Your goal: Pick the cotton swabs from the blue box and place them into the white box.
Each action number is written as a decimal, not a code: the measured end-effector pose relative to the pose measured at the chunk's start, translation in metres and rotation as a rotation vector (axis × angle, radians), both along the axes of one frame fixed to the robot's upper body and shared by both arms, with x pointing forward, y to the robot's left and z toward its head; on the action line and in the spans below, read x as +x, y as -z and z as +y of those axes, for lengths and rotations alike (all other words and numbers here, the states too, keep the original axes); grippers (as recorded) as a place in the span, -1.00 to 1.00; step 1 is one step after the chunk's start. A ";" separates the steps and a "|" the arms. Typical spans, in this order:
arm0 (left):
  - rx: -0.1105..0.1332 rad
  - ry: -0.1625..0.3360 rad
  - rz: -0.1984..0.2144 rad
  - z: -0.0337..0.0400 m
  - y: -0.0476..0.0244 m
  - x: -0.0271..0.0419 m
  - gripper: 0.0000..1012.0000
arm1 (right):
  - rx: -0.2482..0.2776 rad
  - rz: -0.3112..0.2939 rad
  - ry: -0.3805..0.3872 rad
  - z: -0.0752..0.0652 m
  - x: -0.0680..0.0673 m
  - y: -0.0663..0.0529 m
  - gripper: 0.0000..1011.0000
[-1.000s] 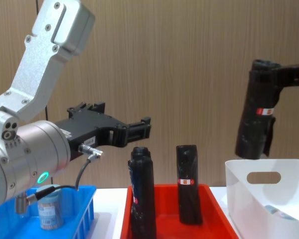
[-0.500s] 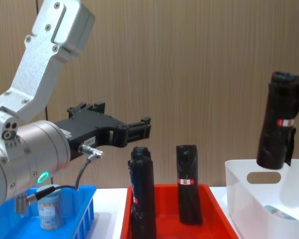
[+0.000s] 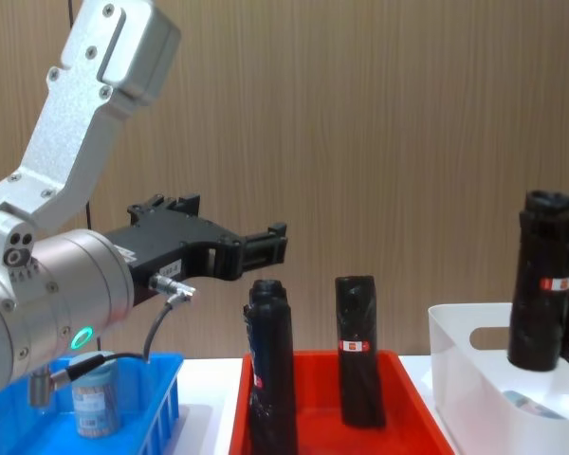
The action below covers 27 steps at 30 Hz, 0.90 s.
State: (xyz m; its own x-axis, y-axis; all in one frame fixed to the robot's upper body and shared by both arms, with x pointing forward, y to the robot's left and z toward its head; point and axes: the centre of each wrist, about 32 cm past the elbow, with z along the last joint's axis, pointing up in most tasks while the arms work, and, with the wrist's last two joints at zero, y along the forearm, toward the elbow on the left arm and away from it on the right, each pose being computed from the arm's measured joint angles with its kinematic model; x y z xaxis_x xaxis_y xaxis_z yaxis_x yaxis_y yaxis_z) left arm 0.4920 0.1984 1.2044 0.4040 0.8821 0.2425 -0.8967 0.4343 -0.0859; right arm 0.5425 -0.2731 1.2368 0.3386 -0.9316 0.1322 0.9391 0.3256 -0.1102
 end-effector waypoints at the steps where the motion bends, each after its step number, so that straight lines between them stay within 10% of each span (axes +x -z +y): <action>1: 0.000 0.000 0.000 0.0000 0.0000 0.0000 0.98 | -0.001 0.002 0.001 0.000 0.000 0.001 -0.14; 18: 0.000 0.000 0.000 0.0000 0.0000 0.0000 0.98 | -0.001 0.014 0.017 -0.004 0.001 0.011 0.88; 27: 0.000 0.000 0.000 0.0000 0.0000 0.0000 0.98 | -0.001 0.006 0.018 -0.006 -0.001 0.011 0.98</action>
